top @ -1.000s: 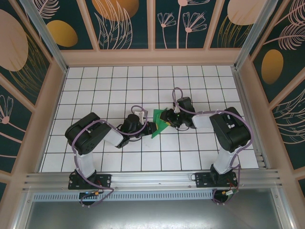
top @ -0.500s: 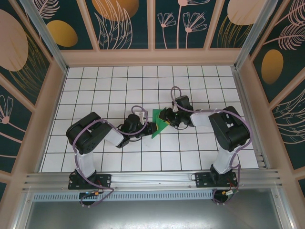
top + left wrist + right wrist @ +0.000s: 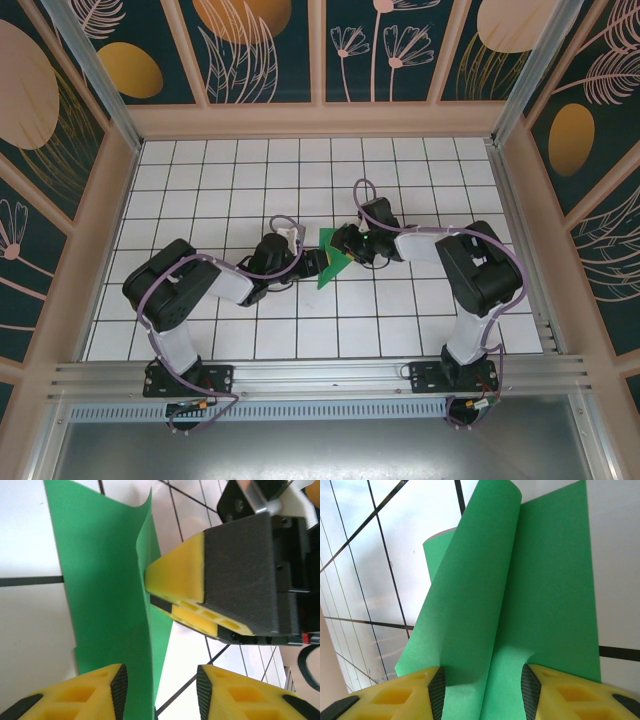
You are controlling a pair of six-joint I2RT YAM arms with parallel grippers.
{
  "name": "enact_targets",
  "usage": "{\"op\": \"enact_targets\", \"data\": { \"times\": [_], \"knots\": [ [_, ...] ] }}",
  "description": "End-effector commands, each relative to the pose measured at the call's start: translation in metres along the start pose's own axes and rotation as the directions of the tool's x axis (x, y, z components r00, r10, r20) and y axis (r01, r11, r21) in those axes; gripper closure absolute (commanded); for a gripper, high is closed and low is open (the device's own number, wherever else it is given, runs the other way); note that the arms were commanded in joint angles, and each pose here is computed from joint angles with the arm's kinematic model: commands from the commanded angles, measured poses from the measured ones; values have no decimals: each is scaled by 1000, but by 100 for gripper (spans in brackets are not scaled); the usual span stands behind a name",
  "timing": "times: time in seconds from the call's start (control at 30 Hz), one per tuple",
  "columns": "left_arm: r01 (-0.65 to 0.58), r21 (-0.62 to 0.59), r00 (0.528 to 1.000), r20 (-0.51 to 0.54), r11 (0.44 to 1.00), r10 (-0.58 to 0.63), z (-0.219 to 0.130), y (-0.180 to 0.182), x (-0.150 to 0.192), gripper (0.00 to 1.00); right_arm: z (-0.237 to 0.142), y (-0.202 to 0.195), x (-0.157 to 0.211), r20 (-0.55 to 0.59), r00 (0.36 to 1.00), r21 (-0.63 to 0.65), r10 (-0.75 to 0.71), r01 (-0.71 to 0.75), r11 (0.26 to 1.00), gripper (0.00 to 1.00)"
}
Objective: Fold a paper plane with a square sheet of paper (pick it up from the middle)
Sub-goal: Fourth fold the wing at the center of the table.
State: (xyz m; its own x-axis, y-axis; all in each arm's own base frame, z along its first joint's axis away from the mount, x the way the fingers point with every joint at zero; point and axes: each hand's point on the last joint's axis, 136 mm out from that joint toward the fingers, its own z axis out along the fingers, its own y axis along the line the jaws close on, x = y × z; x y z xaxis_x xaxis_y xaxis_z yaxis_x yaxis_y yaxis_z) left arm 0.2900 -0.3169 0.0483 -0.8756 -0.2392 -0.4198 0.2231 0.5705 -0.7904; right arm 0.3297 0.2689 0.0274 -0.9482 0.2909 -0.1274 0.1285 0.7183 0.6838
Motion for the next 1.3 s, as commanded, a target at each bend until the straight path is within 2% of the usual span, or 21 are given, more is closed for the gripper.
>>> {"op": "enact_targets", "data": {
  "times": [0.0,0.23,0.4,0.63,0.73,1.03,1.17,1.27],
  "knots": [
    [4,-40,1000,-14,999,-5,1,7,1,54,14,-64,19,-29,998,226,57,-49,973,52],
    [-1,-48,1000,29,999,2,-6,-1,-13,51,17,-71,20,-36,998,281,55,-43,959,49],
    [-6,-63,999,-53,998,2,10,3,-4,54,18,-71,21,-40,998,286,58,-44,957,48],
    [20,-87,994,-104,996,-29,24,12,2,56,19,-70,21,-42,997,287,58,-44,957,48],
    [23,-94,993,-117,995,-34,27,15,5,60,19,-69,21,-43,997,285,58,-44,957,48],
    [6,-37,992,-127,999,-11,28,5,5,79,20,-72,22,-46,997,291,63,-47,956,48],
    [-9,-35,993,-119,999,5,27,4,3,81,20,-73,22,-46,997,296,64,-47,954,48],
    [-14,-58,994,-113,998,7,25,8,3,78,20,-75,22,-48,997,303,65,-47,952,48]
  ]
}}
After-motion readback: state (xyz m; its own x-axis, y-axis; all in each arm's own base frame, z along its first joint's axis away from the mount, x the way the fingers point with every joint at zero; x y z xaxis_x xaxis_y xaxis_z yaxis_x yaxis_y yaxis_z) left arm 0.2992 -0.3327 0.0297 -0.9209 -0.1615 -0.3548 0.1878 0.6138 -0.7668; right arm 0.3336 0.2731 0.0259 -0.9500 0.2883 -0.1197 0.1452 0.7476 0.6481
